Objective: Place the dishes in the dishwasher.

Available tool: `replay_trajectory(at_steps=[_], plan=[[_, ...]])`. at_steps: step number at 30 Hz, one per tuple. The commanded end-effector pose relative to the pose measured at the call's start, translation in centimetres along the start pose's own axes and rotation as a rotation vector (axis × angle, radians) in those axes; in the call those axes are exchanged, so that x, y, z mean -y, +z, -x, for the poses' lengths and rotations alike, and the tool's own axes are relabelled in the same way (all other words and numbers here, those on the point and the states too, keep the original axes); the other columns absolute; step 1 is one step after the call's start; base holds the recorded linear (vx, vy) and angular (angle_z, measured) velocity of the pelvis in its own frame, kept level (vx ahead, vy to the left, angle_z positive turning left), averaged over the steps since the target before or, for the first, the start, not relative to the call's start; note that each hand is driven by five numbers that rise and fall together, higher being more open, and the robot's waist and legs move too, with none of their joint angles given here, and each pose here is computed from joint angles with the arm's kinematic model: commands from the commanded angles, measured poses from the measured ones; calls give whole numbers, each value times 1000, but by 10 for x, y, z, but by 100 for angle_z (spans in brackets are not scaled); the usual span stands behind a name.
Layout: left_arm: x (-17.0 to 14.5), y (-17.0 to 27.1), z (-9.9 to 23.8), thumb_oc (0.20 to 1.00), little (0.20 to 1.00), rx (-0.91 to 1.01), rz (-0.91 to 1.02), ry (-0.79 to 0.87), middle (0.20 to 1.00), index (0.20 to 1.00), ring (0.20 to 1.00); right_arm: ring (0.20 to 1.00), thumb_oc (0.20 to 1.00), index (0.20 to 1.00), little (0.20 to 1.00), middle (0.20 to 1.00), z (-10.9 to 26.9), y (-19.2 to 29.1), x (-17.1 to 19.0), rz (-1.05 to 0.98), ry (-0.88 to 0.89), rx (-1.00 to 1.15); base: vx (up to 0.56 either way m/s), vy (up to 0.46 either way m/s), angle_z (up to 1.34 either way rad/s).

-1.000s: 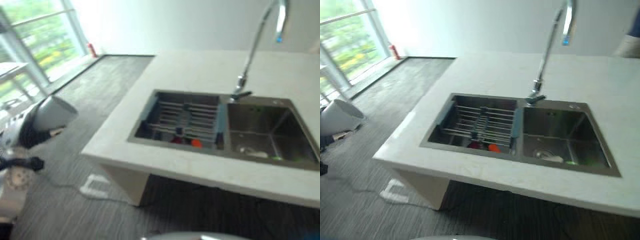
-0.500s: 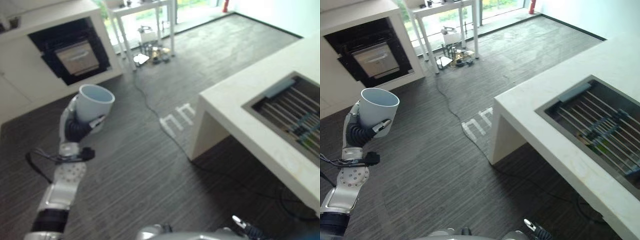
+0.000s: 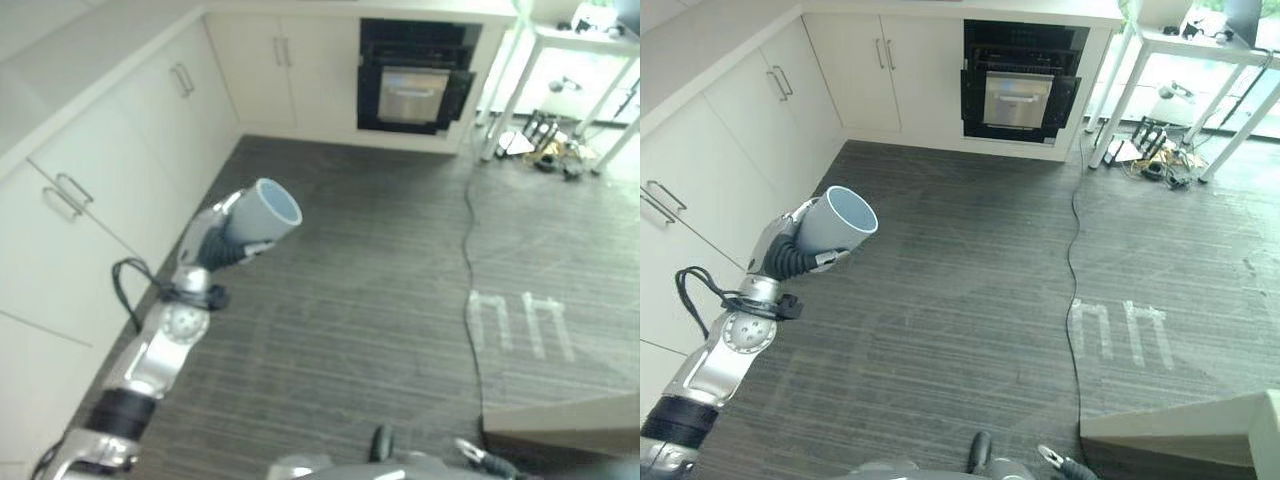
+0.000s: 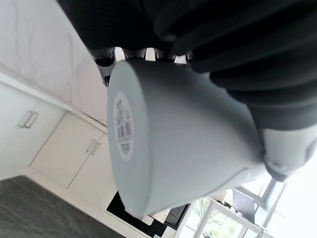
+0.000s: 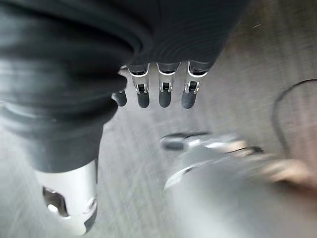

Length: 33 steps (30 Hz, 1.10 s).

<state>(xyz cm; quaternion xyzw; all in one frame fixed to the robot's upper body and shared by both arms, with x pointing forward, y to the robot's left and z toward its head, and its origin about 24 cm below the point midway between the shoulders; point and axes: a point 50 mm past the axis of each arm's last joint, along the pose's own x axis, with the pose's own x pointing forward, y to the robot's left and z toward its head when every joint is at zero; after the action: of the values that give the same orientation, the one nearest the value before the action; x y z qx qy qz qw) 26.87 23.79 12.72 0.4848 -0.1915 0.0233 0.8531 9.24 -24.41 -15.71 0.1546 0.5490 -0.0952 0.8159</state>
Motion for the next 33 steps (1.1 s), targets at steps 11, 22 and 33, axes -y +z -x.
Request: replay_trajectory(at_steps=[11,22,33], plan=[[-26,37,-32,200,200,199,50,73,200,200,200,1000,1000,1000,1000,1000,11,-24,27,-113,-96,-48,22,55,-1],[18,14,-21,200,200,-67,344,54,200,200,200,1000,1000,1000,1000,1000,8,-5,27,-138,-192,18,84,-18,-3],[23,6,-6,200,200,-87,356,-24,200,200,200,1000,1000,1000,1000,1000,15,-10,43,-295,-291,-16,427,261,-3]])
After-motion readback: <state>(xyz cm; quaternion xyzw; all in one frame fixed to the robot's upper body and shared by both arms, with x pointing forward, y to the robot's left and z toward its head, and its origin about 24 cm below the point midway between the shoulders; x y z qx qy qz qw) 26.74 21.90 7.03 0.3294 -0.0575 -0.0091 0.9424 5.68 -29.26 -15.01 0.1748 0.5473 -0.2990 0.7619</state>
